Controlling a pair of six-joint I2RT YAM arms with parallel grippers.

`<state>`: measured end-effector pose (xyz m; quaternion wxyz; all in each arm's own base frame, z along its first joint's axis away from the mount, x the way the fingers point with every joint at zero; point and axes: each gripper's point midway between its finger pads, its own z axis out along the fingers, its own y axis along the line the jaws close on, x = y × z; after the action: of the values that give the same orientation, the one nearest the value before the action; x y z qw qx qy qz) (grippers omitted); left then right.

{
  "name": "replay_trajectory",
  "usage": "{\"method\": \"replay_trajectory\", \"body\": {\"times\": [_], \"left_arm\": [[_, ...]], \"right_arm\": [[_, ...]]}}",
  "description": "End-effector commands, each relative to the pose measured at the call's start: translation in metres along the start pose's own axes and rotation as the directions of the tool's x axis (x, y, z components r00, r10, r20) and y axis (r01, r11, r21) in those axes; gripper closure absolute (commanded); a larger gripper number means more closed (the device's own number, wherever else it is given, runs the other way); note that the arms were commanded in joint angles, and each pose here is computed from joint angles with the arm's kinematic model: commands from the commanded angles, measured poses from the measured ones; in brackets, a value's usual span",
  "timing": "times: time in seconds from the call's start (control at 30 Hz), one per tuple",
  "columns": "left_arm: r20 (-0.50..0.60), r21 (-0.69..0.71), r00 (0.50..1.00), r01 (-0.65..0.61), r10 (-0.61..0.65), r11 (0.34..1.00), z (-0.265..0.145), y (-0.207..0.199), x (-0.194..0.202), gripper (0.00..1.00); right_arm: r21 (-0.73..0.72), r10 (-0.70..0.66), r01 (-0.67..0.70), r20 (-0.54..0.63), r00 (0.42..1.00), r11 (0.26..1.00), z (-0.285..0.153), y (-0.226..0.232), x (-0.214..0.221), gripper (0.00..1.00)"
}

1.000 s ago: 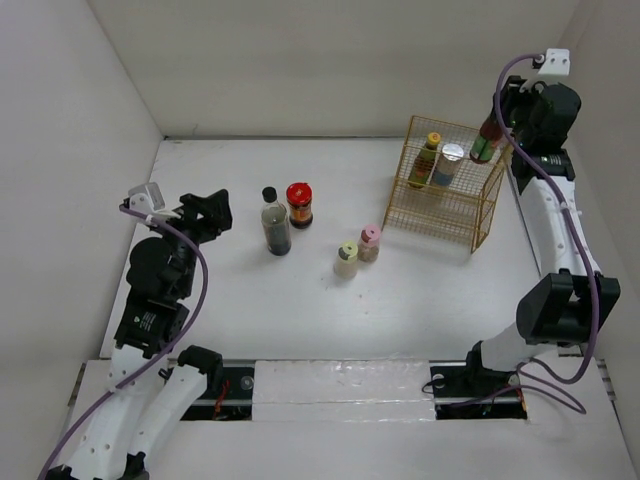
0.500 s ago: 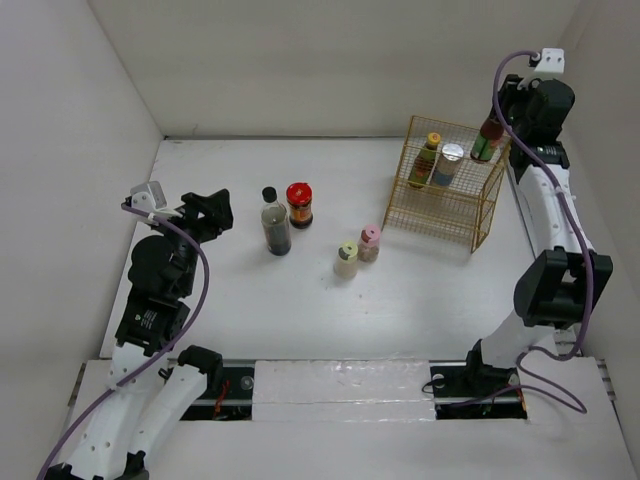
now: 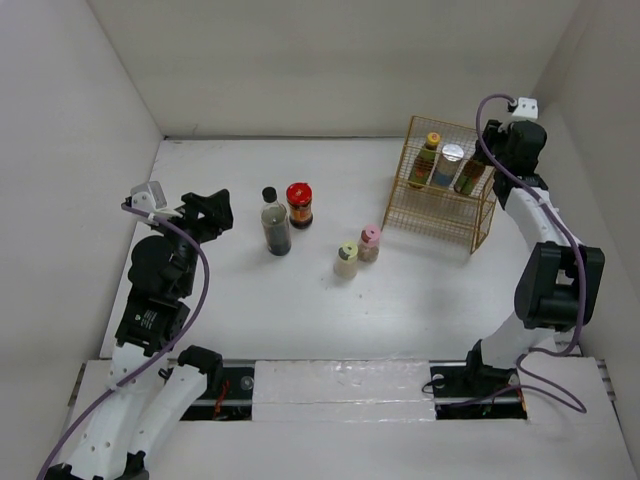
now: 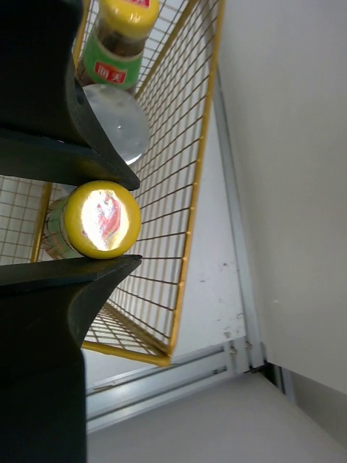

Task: Organize the condiment bottles

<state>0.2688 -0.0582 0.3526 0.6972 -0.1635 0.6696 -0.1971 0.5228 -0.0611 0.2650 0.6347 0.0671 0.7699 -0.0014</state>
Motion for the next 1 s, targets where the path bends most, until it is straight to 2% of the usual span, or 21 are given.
{"method": "replay_trajectory", "body": {"times": [0.0, 0.1, 0.17, 0.2, 0.23, 0.37, 0.47, 0.53, 0.6, 0.67, 0.73, 0.77, 0.83, 0.87, 0.9, 0.97], "left_arm": [[0.054, 0.035, 0.999, 0.007, -0.009, 0.999, -0.001, -0.011, -0.019, 0.32], [0.054, 0.035, 0.999, 0.007, -0.009, 0.999, -0.001, -0.011, -0.019, 0.32], [0.054, 0.035, 0.999, 0.007, -0.009, 0.999, -0.001, -0.011, -0.019, 0.32], [0.049, 0.044, 0.999, 0.006, -0.008, 0.999, -0.002, -0.012, -0.018, 0.32], [0.049, 0.044, 0.999, 0.006, -0.008, 0.999, -0.002, -0.012, -0.018, 0.32], [0.049, 0.044, 0.999, 0.006, -0.008, 0.999, -0.002, -0.012, -0.018, 0.32], [0.053, 0.036, 0.999, 0.007, -0.009, 0.999, -0.001, -0.011, -0.019, 0.32], [0.053, 0.036, 0.999, 0.007, -0.009, 0.999, -0.001, -0.011, -0.019, 0.32], [0.053, 0.036, 0.999, 0.007, -0.009, 0.999, -0.001, -0.011, -0.019, 0.32], [0.053, 0.036, 0.999, 0.007, -0.009, 0.999, -0.001, -0.011, -0.019, 0.32], [0.053, 0.036, 0.999, 0.007, -0.009, 0.999, -0.001, -0.011, -0.019, 0.32], [0.053, 0.036, 0.999, 0.007, -0.009, 0.999, -0.001, -0.011, -0.019, 0.32], [0.053, 0.036, 0.999, 0.007, -0.009, 0.999, -0.001, -0.011, -0.019, 0.32], [0.057, 0.028, 0.998, 0.007, -0.009, 1.0, -0.001, -0.01, -0.019, 0.32], [0.057, 0.028, 0.998, 0.007, -0.009, 1.0, -0.001, -0.01, -0.019, 0.32], [0.05, 0.024, 0.999, 0.005, -0.006, 1.0, 0.001, -0.009, -0.017, 0.32]], "right_arm": [[-0.01, 0.026, -0.024, 0.246, 0.969, 1.0, -0.008, 0.001, -0.073, 0.83], [-0.019, 0.036, -0.033, 0.209, 0.977, 0.999, -0.004, 0.002, -0.055, 0.8], [-0.017, 0.037, -0.035, 0.189, 0.981, 0.999, -0.001, 0.001, -0.045, 0.73], [-0.017, 0.037, -0.035, 0.189, 0.981, 0.999, -0.001, 0.001, -0.045, 0.68], [-0.017, 0.037, -0.035, 0.189, 0.981, 0.999, -0.001, 0.001, -0.045, 0.56], [-0.015, 0.038, -0.036, 0.171, 0.984, 0.999, 0.0, 0.001, -0.038, 0.34], [-0.017, 0.037, -0.035, 0.186, 0.982, 0.999, -0.007, 0.002, -0.05, 0.28], [-0.023, 0.035, -0.03, 0.243, 0.97, 0.999, -0.02, 0.005, -0.077, 0.27], [-0.045, 0.044, -0.032, 0.286, 0.957, 0.998, -0.036, 0.01, -0.099, 0.27], [-0.114, 0.047, -0.012, 0.306, 0.951, 0.993, -0.05, 0.036, -0.11, 0.32], [-0.199, 0.041, 0.03, 0.342, 0.939, 0.98, -0.067, 0.062, -0.123, 0.57], [-0.297, 0.041, 0.067, 0.346, 0.937, 0.953, -0.073, 0.086, -0.123, 0.67], [-0.455, 0.021, 0.145, 0.339, 0.941, 0.878, -0.079, 0.141, -0.114, 0.83], [-0.532, 0.01, 0.169, 0.317, 0.948, 0.829, -0.082, 0.165, -0.105, 0.84], [-0.675, 0.009, 0.199, 0.292, 0.956, 0.711, -0.098, 0.214, -0.09, 0.84], [-0.778, -0.042, 0.228, 0.251, 0.967, 0.586, -0.097, 0.26, -0.057, 0.76]]}}
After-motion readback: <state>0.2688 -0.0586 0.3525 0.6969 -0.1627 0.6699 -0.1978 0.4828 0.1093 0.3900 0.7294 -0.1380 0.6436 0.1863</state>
